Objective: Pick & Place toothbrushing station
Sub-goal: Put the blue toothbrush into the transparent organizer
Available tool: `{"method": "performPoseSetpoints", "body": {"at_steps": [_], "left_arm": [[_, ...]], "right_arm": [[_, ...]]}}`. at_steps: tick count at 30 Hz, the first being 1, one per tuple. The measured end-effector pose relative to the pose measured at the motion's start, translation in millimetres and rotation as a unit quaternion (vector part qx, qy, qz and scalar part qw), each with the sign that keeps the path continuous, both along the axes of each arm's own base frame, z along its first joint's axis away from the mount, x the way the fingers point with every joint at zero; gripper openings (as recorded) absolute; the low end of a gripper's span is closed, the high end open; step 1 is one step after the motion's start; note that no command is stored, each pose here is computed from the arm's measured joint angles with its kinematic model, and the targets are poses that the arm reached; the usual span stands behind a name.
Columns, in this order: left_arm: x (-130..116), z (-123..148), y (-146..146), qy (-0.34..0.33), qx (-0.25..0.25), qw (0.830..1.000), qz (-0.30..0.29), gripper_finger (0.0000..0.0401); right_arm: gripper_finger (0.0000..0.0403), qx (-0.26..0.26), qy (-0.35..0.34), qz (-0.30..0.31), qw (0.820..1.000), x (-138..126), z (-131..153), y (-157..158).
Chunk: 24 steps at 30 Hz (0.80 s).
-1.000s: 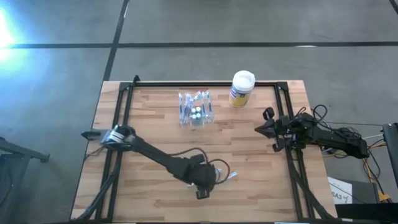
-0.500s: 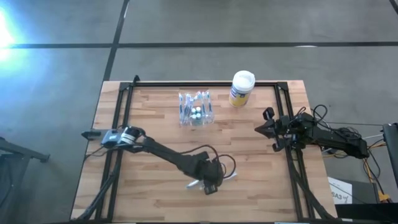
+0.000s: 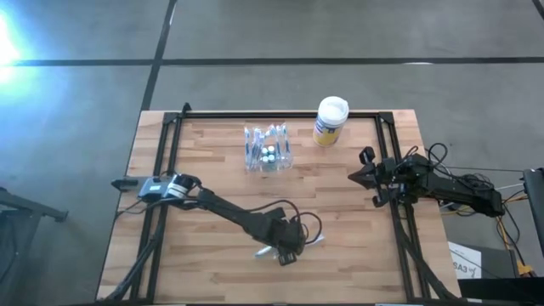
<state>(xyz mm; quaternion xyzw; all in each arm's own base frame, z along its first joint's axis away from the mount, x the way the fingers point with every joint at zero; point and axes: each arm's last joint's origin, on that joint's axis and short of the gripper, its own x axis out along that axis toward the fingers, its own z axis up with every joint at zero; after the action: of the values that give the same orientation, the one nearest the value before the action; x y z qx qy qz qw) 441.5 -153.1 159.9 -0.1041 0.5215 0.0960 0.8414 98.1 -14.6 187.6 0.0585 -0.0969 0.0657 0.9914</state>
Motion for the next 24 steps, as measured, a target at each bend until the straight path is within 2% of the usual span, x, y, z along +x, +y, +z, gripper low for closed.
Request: {"method": "performPoseSetpoints", "body": {"at_steps": [5, 9, 17, 24], "left_arm": [[-0.3, -2.2, 0.4, 0.002, 0.002, 1.0, 0.0, 0.0168], [-0.3, -2.8, 0.5, 0.002, 0.01, 1.0, -0.01, 0.0137], [-0.3, -3.6, 0.5, 0.004, 0.023, 0.999, -0.032, 0.0018], [-4.1, 4.4, 1.8, 0.008, 0.032, 0.998, -0.051, 0.0016]], "right_arm": [[0.0008, 0.0, 0.0, 0.0, 1.0, 0.0, 0.0, 0.0], [0.0008, 0.0, 0.0, 0.0, 1.0, 0.0, 0.0, 0.0], [0.0008, 0.0, 0.0, 0.0, 1.0, 0.0, 0.0, 0.0], [0.0008, 0.0, 0.001, 0.0, 1.0, 0.0, -0.1, 0.0]]}}
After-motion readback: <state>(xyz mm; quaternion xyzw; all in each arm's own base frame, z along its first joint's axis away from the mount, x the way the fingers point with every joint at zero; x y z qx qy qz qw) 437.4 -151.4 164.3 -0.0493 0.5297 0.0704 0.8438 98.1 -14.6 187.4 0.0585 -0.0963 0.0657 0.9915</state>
